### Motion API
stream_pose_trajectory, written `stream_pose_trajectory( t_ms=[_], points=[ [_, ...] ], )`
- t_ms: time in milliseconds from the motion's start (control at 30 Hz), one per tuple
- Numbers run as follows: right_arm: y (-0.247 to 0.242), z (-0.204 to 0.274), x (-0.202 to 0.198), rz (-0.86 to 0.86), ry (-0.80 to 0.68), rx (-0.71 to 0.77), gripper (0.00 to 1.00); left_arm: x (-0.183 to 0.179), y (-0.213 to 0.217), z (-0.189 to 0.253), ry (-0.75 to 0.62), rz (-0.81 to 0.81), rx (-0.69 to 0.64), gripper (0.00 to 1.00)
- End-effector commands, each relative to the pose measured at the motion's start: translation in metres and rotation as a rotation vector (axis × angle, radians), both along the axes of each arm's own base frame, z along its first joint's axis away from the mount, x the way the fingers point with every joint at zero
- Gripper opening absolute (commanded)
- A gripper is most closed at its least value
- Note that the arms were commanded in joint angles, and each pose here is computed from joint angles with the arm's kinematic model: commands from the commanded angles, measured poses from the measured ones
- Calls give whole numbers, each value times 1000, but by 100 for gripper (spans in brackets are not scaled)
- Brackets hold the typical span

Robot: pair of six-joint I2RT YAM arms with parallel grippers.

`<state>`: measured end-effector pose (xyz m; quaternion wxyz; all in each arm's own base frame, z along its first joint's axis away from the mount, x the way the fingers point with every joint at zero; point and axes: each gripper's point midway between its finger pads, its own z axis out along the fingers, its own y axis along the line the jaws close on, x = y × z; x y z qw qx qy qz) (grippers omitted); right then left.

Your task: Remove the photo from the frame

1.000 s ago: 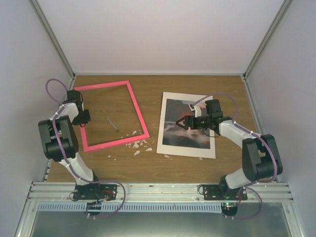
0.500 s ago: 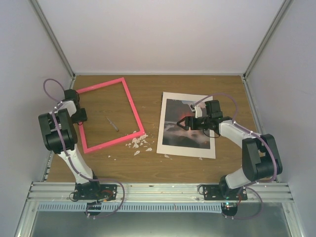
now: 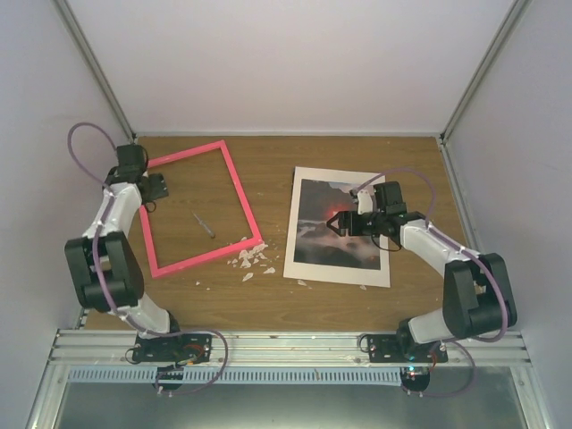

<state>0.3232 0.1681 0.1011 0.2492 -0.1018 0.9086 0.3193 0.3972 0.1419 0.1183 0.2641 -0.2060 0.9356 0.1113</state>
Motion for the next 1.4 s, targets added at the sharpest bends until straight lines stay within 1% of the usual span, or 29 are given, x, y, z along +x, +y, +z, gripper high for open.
stream_pose_trajectory(
  t_ms=[0, 100, 133, 233, 333, 400, 467, 533, 667, 800, 900, 1133, 1367],
  points=[
    [-9, 8, 4, -38, -32, -50, 78, 7, -76, 41, -150, -103, -136, 85],
    [-16, 10, 6, -59, -64, -83, 80, 4, -143, 58, -214, -239, -226, 86],
    [-19, 10, 6, -74, -73, -97, 81, 0, -171, 62, -229, -304, -280, 86],
    [-26, 4, 4, -101, -57, -129, 83, -16, -234, 63, -242, -434, -384, 87],
    [-29, -5, -3, -118, -34, -133, 83, -36, -286, 56, -231, -542, -478, 87],
    [-34, -10, -7, -144, -22, -148, 83, -56, -321, 47, -206, -616, -555, 88],
    [-45, -15, -10, -199, -7, -193, 84, -79, -353, 38, -170, -686, -648, 88],
    [-62, -22, -12, -279, 20, -258, 85, -98, -377, 32, -145, -740, -680, 88],
    [-84, -30, -21, -406, 59, -315, 90, -124, -406, 11, -73, -808, -698, 89],
    [-98, -39, -32, -480, 115, -320, 99, -134, -425, -11, -13, -850, -699, 89],
    [-110, -48, -39, -525, 152, -320, 100, -134, -431, -29, 39, -868, -680, 90],
    [-151, -52, -49, -647, 186, -275, 100, -129, -440, -41, 57, -894, -682, 90],
    [-142, -68, -53, -599, 244, -211, 100, -131, -445, -54, 96, -897, -702, 91]
  ],
)
